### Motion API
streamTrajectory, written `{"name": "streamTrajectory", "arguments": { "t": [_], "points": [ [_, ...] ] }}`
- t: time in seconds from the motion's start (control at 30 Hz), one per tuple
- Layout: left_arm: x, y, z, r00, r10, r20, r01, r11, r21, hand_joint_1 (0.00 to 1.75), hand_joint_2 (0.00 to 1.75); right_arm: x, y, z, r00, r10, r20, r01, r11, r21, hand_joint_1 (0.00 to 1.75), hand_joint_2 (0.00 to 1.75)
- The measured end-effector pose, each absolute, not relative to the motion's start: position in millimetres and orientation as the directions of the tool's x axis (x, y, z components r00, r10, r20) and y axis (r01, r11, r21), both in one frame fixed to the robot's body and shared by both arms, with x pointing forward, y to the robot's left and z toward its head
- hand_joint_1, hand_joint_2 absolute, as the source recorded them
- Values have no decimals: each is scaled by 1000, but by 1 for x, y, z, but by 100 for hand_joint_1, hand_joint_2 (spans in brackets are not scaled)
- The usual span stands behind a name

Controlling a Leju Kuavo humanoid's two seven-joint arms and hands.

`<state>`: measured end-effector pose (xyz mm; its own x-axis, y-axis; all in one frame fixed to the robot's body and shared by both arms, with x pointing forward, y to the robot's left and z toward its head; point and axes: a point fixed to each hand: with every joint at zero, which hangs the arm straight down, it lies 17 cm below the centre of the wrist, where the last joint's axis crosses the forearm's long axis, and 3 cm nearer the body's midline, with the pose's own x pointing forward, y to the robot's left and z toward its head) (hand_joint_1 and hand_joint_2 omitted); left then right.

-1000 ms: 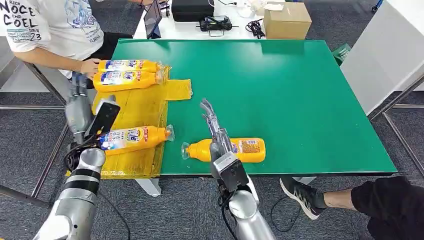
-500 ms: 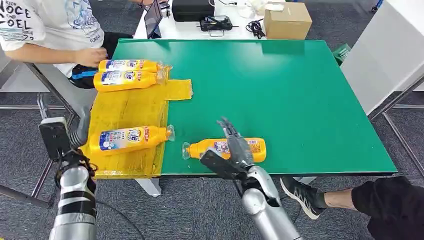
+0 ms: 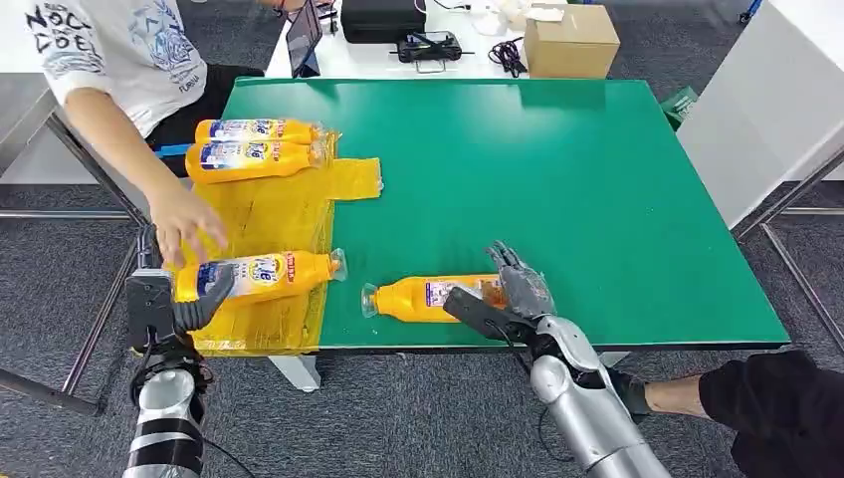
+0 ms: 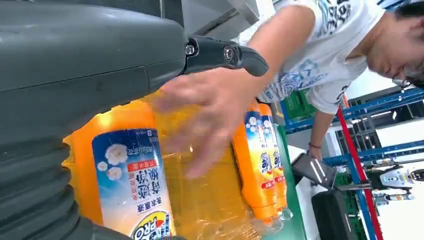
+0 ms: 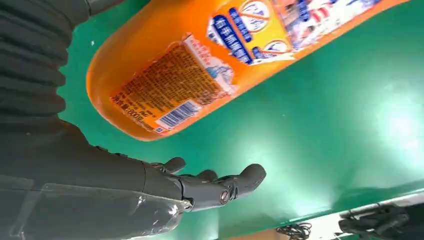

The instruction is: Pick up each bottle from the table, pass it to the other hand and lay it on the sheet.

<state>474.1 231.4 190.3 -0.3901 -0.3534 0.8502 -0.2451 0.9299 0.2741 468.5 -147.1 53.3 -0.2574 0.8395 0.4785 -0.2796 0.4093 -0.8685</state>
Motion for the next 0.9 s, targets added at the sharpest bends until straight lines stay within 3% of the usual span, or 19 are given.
{"name": "streamTrajectory", "arguments": {
  "t": [0.9],
  "points": [
    [491, 198, 152, -328, -307, 894, -118, 952, 283, 0, 175, 484, -159, 5, -295, 889, 350, -484, 177, -857, 0, 175]
  ]
}}
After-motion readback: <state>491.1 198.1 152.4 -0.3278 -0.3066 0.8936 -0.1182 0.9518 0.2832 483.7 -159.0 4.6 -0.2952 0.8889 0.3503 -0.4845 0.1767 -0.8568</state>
